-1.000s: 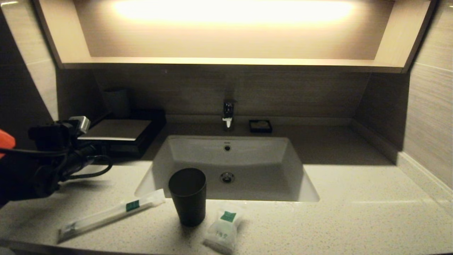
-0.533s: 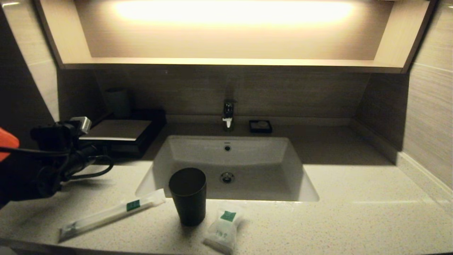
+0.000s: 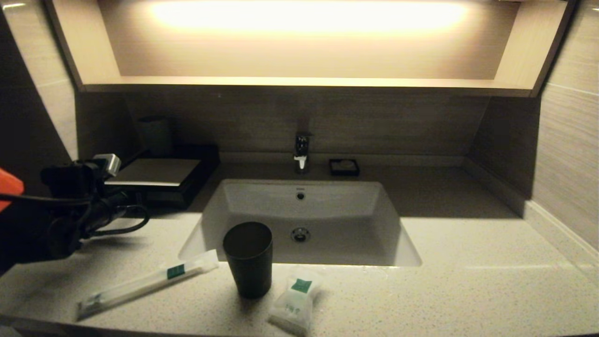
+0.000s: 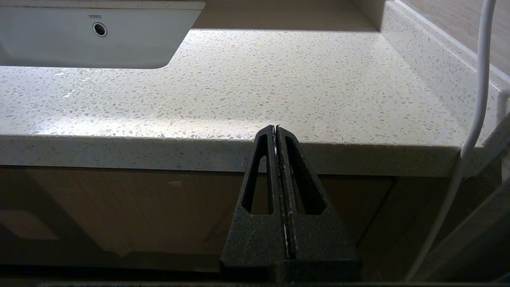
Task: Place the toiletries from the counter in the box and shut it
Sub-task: Open the drawer
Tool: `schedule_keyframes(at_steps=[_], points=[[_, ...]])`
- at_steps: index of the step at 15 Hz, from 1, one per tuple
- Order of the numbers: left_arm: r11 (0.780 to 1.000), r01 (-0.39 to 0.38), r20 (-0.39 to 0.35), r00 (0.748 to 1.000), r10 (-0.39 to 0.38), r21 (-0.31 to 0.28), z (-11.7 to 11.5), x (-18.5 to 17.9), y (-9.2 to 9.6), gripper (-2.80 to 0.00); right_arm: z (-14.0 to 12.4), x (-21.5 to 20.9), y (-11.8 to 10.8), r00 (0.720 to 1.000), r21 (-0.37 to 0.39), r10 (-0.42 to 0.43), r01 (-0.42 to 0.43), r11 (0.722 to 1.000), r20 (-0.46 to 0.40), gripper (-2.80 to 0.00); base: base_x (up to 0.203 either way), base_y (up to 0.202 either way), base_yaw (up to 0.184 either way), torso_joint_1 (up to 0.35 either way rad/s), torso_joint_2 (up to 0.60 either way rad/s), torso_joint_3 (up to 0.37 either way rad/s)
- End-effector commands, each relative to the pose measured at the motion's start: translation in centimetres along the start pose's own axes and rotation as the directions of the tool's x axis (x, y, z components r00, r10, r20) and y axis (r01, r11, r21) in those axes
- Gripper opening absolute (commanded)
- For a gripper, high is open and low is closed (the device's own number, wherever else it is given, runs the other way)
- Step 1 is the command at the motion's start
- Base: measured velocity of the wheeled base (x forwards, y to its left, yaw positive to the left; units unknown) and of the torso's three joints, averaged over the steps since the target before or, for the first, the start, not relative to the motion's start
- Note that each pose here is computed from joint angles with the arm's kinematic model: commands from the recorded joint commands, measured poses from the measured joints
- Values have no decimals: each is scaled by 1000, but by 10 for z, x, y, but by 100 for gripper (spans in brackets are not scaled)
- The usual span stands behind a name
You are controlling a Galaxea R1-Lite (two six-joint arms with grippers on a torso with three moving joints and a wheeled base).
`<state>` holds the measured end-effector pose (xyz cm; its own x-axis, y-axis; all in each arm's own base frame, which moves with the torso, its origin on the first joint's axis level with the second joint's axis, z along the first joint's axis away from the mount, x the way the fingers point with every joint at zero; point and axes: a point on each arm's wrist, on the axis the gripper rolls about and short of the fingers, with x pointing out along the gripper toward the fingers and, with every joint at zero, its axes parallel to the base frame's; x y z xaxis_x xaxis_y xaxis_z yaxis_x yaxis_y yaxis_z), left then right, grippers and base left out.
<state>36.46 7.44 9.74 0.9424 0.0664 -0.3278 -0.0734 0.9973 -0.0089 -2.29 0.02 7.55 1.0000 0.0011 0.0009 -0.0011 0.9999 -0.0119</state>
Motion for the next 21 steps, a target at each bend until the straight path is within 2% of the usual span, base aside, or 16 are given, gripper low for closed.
schedule_keyframes(at_steps=[1, 9, 13, 17, 21], points=[[1000, 2, -12, 1000, -2, 0, 0, -2, 0, -280, 0, 0, 0, 1000, 0, 0, 0, 1000, -2, -280, 0, 0, 0, 0, 0, 0], [1000, -2, -104, 995, 2, -6, 7, -12, -1, -280, 0, 0, 0, 1000, 0, 0, 0, 1000, -2, -280, 0, 0, 0, 0, 0, 0], [1000, -3, -126, 992, 2, -7, 12, -20, -2, -280, 0, 0, 0, 1000, 0, 0, 0, 1000, 0, -280, 0, 0, 0, 0, 0, 0], [1000, -2, -200, 980, -1, -12, 16, -28, -2, -280, 0, 0, 0, 1000, 0, 0, 0, 1000, -2, -280, 0, 0, 0, 0, 0, 0], [1000, -2, -220, 975, -2, -15, 22, -38, -3, -280, 0, 0, 0, 1000, 0, 0, 0, 1000, -1, -280, 0, 0, 0, 0, 0, 0]])
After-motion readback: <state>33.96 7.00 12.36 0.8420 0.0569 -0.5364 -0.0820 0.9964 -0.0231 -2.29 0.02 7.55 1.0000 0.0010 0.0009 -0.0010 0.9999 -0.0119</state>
